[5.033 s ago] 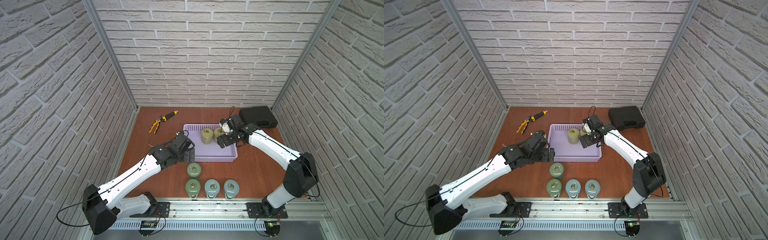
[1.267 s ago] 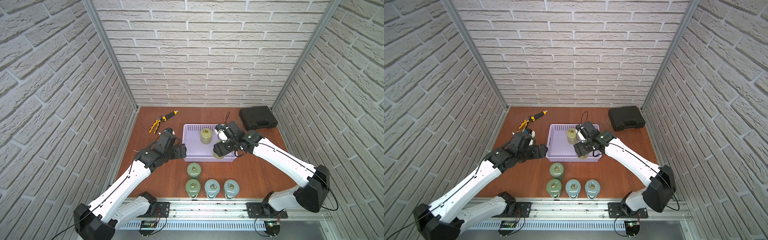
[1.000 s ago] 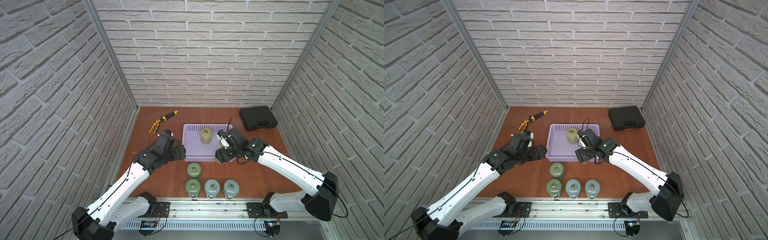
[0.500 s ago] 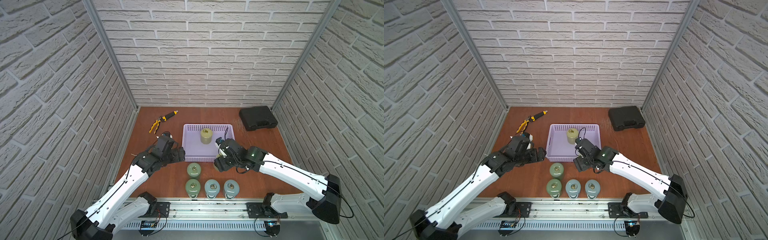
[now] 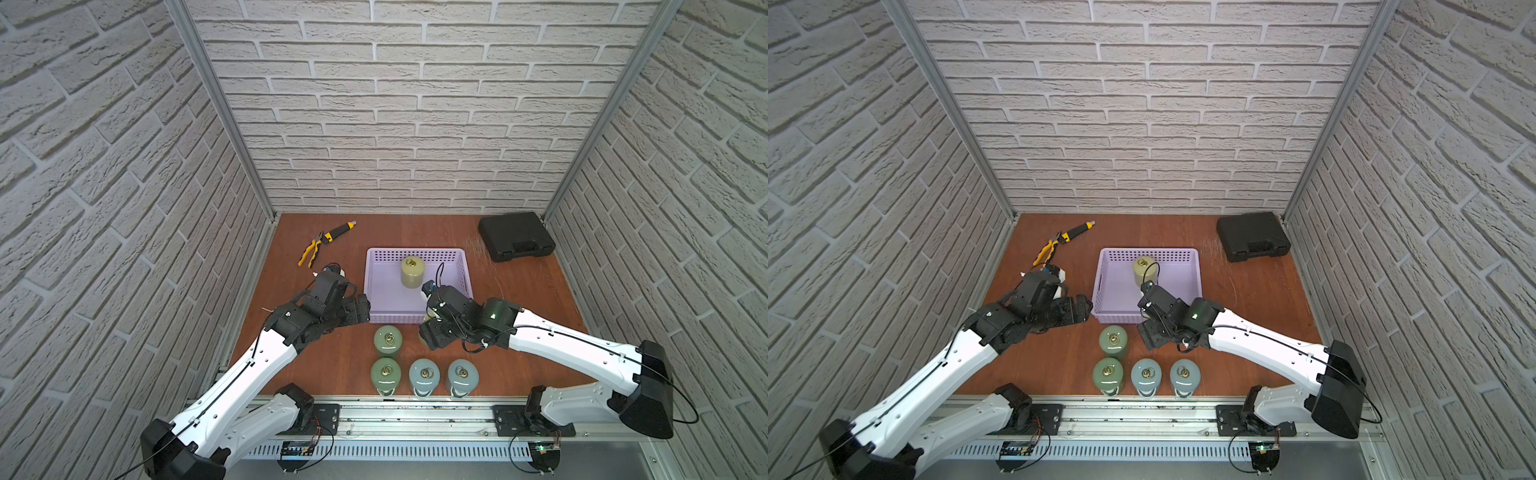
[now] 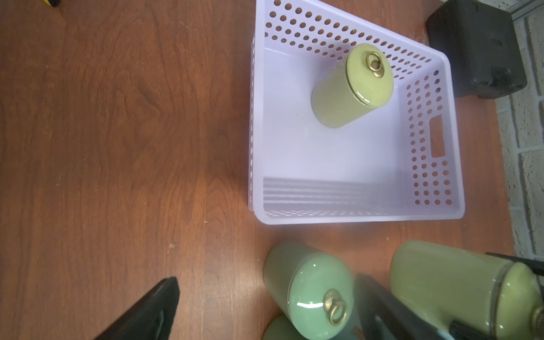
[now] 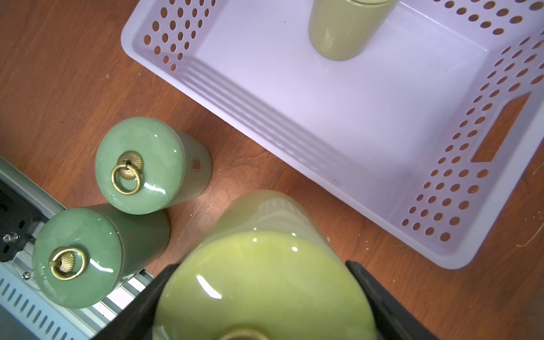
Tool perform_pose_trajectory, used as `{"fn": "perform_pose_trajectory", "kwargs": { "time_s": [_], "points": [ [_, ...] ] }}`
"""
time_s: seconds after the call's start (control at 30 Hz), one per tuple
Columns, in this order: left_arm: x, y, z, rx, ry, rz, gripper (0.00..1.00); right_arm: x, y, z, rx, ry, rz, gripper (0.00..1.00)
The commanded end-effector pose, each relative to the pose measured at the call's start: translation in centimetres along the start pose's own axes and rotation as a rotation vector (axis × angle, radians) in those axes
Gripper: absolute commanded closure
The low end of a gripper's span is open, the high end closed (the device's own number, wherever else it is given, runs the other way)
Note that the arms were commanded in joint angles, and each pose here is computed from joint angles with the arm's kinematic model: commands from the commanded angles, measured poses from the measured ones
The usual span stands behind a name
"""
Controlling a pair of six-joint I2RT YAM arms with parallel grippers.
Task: Take the tea canister out of the basket
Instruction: Place the tea canister at the center of the board.
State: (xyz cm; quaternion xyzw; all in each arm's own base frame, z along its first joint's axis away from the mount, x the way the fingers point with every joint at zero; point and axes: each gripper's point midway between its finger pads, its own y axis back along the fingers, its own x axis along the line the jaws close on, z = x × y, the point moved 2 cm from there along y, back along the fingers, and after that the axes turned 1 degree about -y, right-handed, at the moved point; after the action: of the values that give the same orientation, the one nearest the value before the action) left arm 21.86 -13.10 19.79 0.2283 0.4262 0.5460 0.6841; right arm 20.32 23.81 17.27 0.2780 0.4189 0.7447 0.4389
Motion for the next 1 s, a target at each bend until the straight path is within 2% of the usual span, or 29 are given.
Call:
{"fn": "perform_pose_trajectory", "kwargs": {
  "time_s": [0.0, 0.97],
  "points": [
    [0.2, -0.1, -0.1, -0.002, 0.001, -0.001, 0.02, 1.4, 0.6, 2.5, -0.117, -0.034, 0.036, 0.56],
    [0.9, 0.9, -0.8, 0.011, -0.003, 0.018, 0.02, 2.9, -4.5, 1.0, -0.037, -0.148, -0.015, 0.56]
  ]
}}
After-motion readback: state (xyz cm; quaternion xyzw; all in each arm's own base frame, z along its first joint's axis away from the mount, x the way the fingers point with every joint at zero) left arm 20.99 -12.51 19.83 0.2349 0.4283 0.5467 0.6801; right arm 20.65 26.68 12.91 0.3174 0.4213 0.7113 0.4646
